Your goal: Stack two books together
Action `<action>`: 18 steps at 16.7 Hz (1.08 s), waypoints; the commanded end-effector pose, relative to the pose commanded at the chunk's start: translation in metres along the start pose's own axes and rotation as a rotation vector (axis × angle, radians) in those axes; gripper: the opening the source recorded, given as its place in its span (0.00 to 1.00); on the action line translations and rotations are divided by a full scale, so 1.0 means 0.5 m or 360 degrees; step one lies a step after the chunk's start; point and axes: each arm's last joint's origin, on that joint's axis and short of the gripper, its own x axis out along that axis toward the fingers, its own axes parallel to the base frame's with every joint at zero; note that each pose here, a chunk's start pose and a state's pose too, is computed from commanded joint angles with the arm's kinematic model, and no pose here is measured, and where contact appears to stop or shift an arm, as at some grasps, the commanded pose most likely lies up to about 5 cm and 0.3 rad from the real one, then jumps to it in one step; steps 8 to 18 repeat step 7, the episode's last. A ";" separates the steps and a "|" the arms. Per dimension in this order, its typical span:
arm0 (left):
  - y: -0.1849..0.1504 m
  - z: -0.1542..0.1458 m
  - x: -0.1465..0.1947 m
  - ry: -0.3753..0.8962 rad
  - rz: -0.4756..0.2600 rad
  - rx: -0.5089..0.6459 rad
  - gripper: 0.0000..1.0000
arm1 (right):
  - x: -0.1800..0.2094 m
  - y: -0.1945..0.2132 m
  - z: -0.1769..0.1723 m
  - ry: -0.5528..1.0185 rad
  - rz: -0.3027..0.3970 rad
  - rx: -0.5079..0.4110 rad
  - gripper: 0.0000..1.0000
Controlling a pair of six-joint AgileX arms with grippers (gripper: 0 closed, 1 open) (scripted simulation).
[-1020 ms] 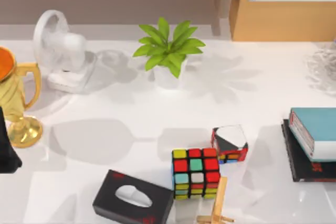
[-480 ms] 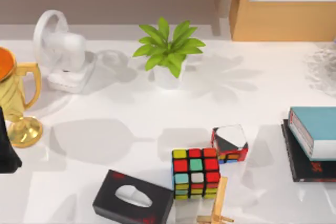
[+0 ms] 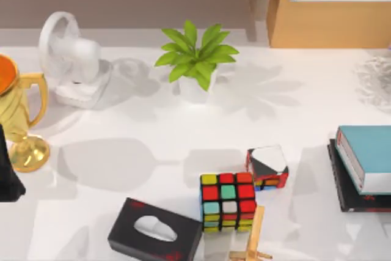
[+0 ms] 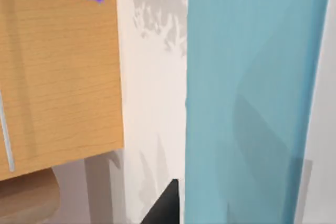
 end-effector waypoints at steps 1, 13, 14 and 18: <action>0.000 0.000 0.000 0.0000 0.0000 0.0000 1.00 | 0.000 0.000 0.000 0.0000 0.0000 0.0000 0.98; 0.000 0.000 0.000 0.0000 0.0000 0.0000 1.00 | 0.000 0.000 0.000 0.0000 0.0000 0.0000 1.00; 0.000 0.000 0.000 0.0000 0.0000 0.0000 1.00 | 0.000 0.000 0.000 0.0000 0.0000 0.0000 1.00; 0.000 0.000 0.000 0.0000 0.0000 0.0000 1.00 | 0.000 0.000 0.000 0.0000 0.0000 0.0000 1.00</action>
